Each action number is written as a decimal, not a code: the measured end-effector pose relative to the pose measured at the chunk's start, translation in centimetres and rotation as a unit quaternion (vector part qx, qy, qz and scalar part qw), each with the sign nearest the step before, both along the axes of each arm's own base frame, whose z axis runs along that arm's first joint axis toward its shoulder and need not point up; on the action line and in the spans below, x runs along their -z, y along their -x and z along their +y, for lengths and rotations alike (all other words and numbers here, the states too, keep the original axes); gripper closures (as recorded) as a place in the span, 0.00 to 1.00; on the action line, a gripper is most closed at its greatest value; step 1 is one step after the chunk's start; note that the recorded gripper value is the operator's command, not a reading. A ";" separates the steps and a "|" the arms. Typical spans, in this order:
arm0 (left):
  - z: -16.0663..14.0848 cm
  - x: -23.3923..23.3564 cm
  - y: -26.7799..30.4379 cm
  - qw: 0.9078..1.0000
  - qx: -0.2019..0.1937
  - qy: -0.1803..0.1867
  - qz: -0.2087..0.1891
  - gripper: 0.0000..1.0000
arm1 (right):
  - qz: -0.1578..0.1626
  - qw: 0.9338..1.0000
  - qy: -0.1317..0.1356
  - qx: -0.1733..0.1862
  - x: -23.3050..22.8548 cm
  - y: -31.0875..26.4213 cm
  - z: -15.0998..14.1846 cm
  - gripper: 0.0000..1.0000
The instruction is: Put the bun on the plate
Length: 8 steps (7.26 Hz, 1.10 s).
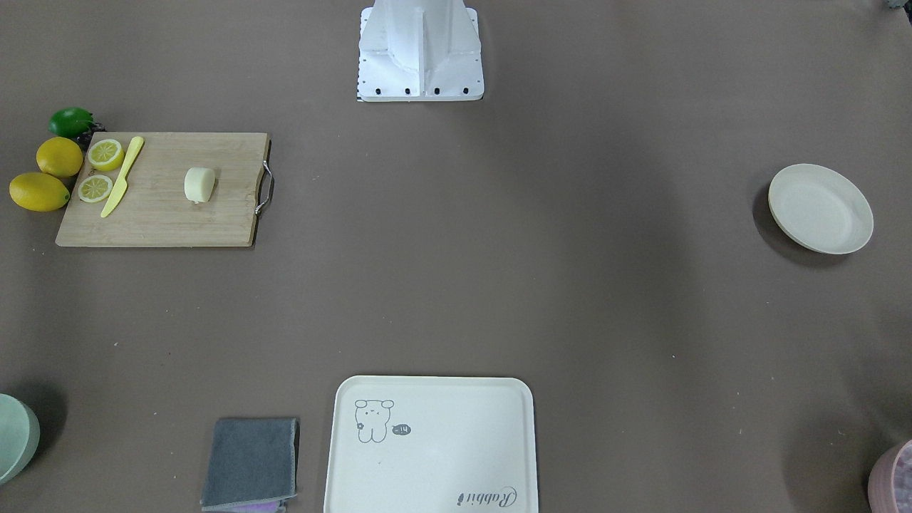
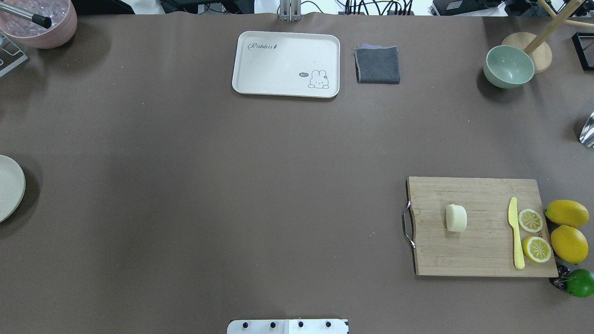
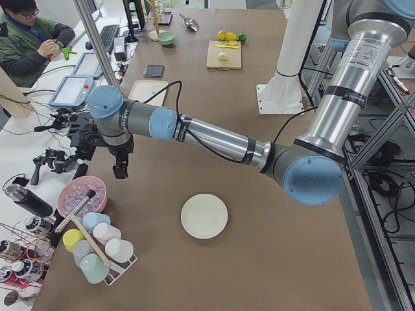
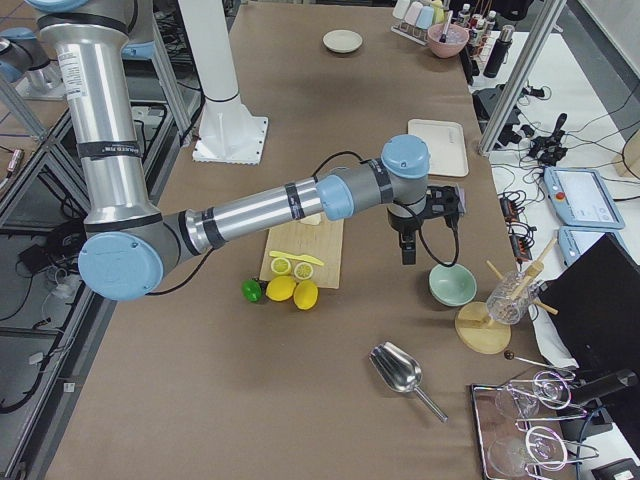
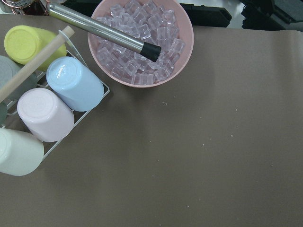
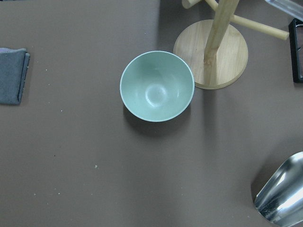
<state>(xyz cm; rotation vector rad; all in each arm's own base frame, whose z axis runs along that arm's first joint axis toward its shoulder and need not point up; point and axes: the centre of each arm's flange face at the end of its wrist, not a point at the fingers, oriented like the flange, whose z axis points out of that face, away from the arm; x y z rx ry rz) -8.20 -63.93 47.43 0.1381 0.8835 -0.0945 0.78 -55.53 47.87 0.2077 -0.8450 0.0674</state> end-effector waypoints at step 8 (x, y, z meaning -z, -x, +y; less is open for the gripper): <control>1.0 3.1 1.8 0.999 0.021 -0.026 0.001 0.02 | 0.000 1.000 0.004 -0.001 -0.5 -0.2 0.7 0.00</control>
